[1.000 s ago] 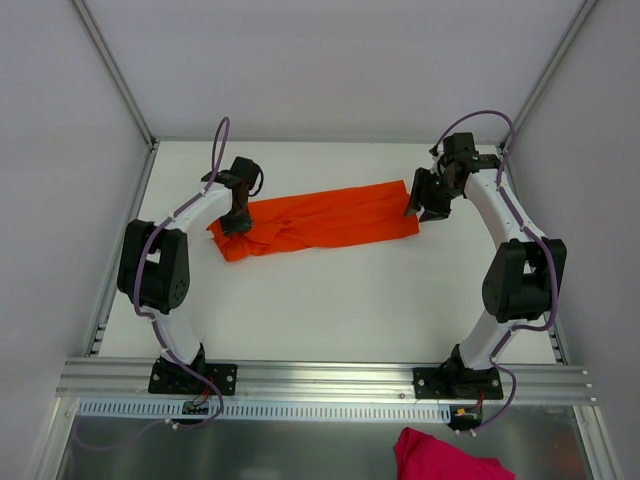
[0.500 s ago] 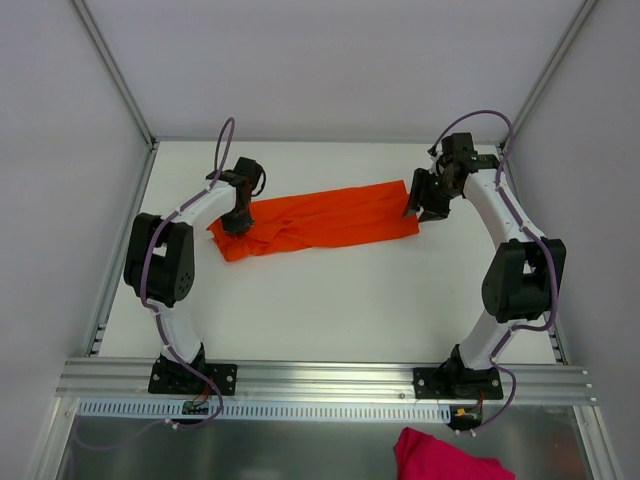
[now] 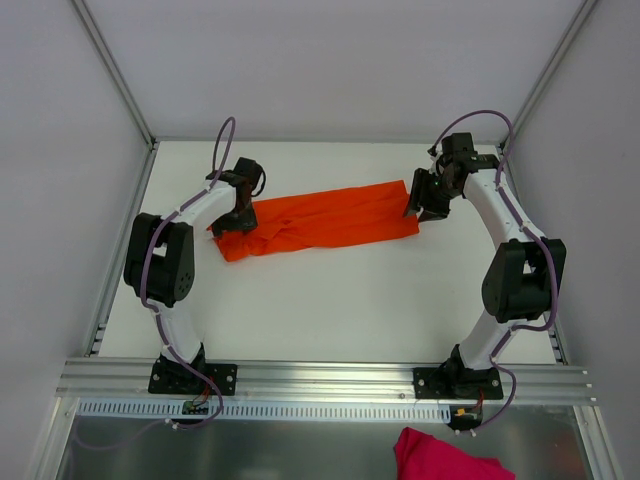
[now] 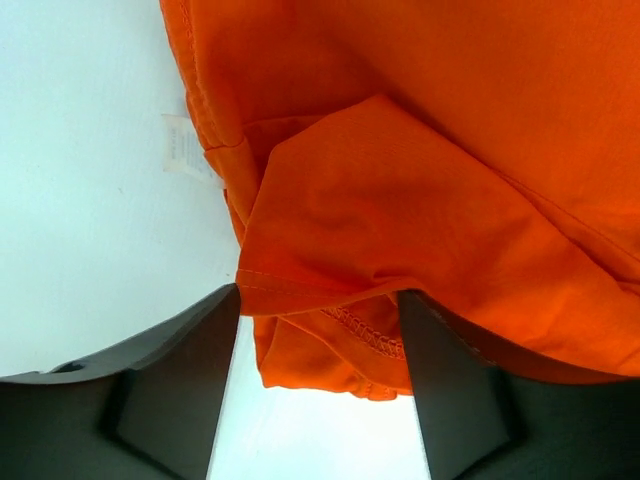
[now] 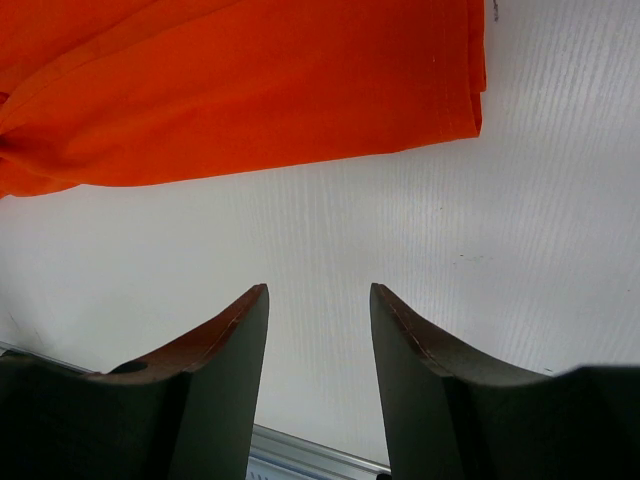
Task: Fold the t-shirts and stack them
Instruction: Fold the other side of the tshirt into a rectangle
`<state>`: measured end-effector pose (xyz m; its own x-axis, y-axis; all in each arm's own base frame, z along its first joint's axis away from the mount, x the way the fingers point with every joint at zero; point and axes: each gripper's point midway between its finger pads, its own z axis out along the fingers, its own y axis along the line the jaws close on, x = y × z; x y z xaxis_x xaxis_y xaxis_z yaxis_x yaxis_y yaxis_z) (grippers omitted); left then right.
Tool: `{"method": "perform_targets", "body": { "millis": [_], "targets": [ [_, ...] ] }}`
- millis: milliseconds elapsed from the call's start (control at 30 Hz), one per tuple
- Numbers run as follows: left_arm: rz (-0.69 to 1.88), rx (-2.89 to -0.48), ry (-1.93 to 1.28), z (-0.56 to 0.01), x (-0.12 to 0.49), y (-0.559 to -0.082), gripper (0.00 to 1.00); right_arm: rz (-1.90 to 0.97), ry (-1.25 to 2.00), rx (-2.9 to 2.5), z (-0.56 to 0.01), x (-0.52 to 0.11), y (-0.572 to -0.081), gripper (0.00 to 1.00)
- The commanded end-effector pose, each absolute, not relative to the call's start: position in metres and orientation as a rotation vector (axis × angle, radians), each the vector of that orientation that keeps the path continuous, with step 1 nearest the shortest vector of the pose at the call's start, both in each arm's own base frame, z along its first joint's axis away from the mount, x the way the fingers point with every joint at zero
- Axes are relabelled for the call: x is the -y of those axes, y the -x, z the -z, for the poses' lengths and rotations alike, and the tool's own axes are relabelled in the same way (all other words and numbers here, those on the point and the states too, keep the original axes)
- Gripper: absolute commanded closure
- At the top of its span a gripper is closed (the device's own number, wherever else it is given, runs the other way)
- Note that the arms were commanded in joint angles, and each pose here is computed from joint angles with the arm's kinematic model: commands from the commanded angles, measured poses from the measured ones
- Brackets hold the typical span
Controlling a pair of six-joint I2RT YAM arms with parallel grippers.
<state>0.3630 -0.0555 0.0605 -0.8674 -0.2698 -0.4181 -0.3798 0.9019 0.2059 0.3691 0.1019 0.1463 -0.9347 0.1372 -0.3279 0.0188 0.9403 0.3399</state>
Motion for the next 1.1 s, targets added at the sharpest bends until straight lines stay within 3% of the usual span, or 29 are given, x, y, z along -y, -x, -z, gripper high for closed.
{"method": "perform_targets", "body": {
  "millis": [0, 33, 67, 133, 300, 767, 1067],
  "targets": [
    [-0.441, -2.660, 0.485, -0.061, 0.048, -0.363, 0.44, -0.481, -0.070, -2.692, -0.166, -0.104, -0.364, 0.51],
    [-0.442, -2.658, 0.484, -0.060, 0.049, -0.363, 0.51, -0.479, -0.069, -2.693, -0.166, -0.103, -0.364, 0.51],
    [-0.446, -2.663, 0.479, -0.058, 0.048, -0.362, 0.65, -0.477, -0.067, -2.693, -0.166, -0.103, -0.363, 0.51],
    [-0.450, -2.663, 0.479, -0.055, 0.048, -0.363, 0.71, -0.476, -0.067, -2.691, -0.166, -0.103, -0.363, 0.51],
    [-0.473, -2.663, 0.481, -0.051, 0.046, -0.364, 1.00, -0.476, -0.066, -2.688, -0.168, -0.103, -0.363, 0.51],
    [-0.473, -2.469, 0.546, -0.110, 0.042, -0.417, 1.00, -0.512, -0.056, -2.680, -0.168, -0.107, -0.360, 0.51],
    [-0.487, -2.445, 0.588, -0.111, 0.033, -0.439, 1.00, -0.535, -0.040, -2.664, -0.171, -0.109, -0.353, 0.51]
  ]
}}
